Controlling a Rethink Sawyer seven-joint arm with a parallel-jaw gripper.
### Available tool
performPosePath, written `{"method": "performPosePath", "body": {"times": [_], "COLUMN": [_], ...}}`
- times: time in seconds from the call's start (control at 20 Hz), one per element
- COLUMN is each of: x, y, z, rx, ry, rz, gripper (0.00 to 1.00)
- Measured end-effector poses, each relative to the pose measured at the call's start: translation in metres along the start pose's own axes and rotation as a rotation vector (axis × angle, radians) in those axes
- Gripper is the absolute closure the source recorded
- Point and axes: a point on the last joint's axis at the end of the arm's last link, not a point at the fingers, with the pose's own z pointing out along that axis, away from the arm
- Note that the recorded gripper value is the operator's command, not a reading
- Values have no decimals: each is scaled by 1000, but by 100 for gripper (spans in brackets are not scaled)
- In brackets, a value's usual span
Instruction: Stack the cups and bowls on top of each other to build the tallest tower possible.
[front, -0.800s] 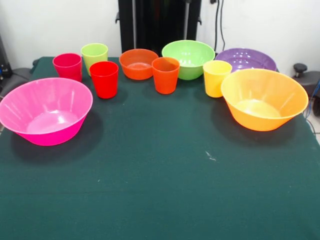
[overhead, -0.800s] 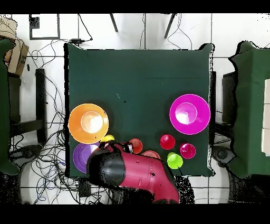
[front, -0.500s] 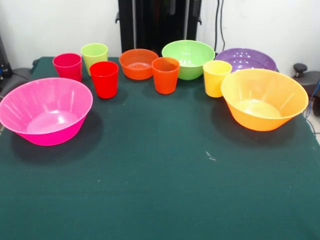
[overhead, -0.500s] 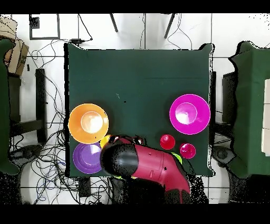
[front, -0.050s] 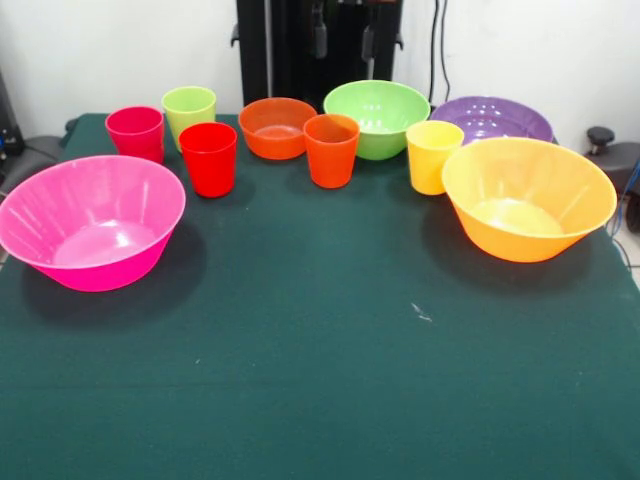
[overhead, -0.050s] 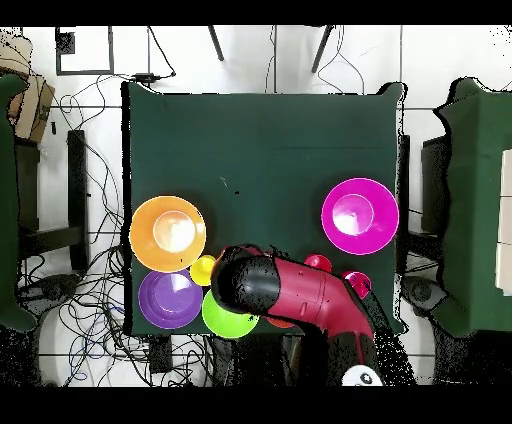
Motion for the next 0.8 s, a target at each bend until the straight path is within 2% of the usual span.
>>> {"method": "performPosePath", "body": {"times": [0.45, 0.8], "x": [-14, -21], "y": [-14, -32], "z": [22, 30], "rx": [1, 6], "ry": [13, 13], "rz": [-16, -15], "gripper": [0, 0]}}
